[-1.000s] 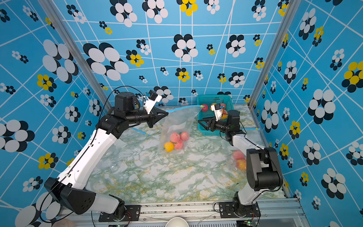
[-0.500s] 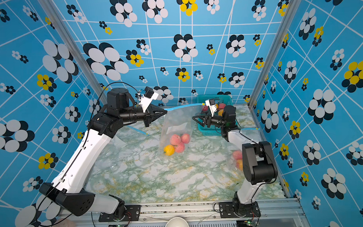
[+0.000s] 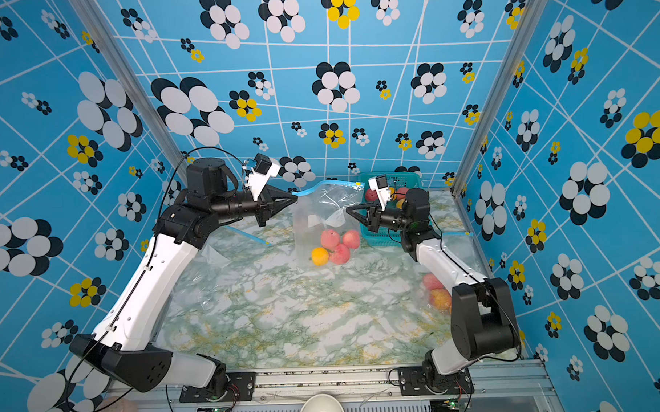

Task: Place the peach in a zip-top bag and seal the zipper
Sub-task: Pick up the zipper food storage bag at the center of the board, then place the zipper food storage bag at the center of the board.

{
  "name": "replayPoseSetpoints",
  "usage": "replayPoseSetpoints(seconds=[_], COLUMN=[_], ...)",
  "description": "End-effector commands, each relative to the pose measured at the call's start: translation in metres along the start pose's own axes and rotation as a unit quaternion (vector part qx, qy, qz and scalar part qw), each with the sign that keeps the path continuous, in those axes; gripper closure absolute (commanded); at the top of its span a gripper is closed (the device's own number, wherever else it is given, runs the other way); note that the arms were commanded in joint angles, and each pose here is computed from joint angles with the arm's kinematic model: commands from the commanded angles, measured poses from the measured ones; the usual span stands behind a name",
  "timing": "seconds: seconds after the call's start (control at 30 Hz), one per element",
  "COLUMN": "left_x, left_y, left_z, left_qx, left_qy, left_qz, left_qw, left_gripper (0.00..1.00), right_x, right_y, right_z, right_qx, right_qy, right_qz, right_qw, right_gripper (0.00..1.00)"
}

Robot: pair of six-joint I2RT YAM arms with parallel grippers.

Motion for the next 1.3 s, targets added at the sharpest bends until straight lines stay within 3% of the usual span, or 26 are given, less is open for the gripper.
replayPoseSetpoints(seconds=[0.0,0.13,0.33,0.5,0.67,0.83,1.0,1.13,1.27], left_x=[-0.008,-0.006,0.005,0.018,0.033,0.065,0.108,0.128,0.147], left_y=[-0.01,-0.007,0.011,0.033,0.06,0.099,0.147,0.168,0.182], left_z=[0.002,0.001,-0.02,-0.066,-0.086,-0.079,-0.049,-0.039,-0.032], left_qx=[-0.004,-0.017,-0.031,-0.018,-0.053,-0.089,-0.094,-0.095,-0.106], left_qy=[-0.02,-0.035,-0.051,-0.033,-0.01,0.002,-0.031,-0.038,-0.041], left_qz=[-0.021,-0.025,0.013,0.048,0.071,0.103,0.149,0.179,0.176], left_qw=[1.0,0.999,0.998,0.998,0.996,0.991,0.984,0.978,0.978], left_gripper=[1.0,1.0,1.0,1.0,1.0,1.0,1.0,1.0,1.0], right_x=[-0.012,-0.028,-0.062,-0.097,-0.139,-0.144,-0.151,-0.155,-0.174], right_y=[0.002,0.011,0.036,0.071,0.11,0.133,0.138,0.131,0.133], right_z=[0.007,0.014,0.02,0.042,0.05,0.007,-0.065,-0.091,-0.11], right_qx=[0.004,0.03,0.116,0.195,0.23,0.232,0.212,0.2,0.205], right_qy=[0.046,0.1,0.211,0.28,0.371,0.427,0.511,0.54,0.572], right_qz=[0.007,0.019,0.049,0.083,0.107,0.122,0.125,0.11,0.109], right_qw=[0.999,0.994,0.969,0.936,0.893,0.866,0.823,0.81,0.787], right_gripper=[0.93,0.93,0.93,0.92,0.9,0.88,0.89,0.88,0.89])
Point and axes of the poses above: each gripper's point midway between its finger pads, its own x axis out along the fingers, its own z axis along the line the jaws close on, y = z × x, the point moved 1 cm from there along -x, back along the fingers, and after that the axes turned 4 degrees about x, right-handed, at the moved point
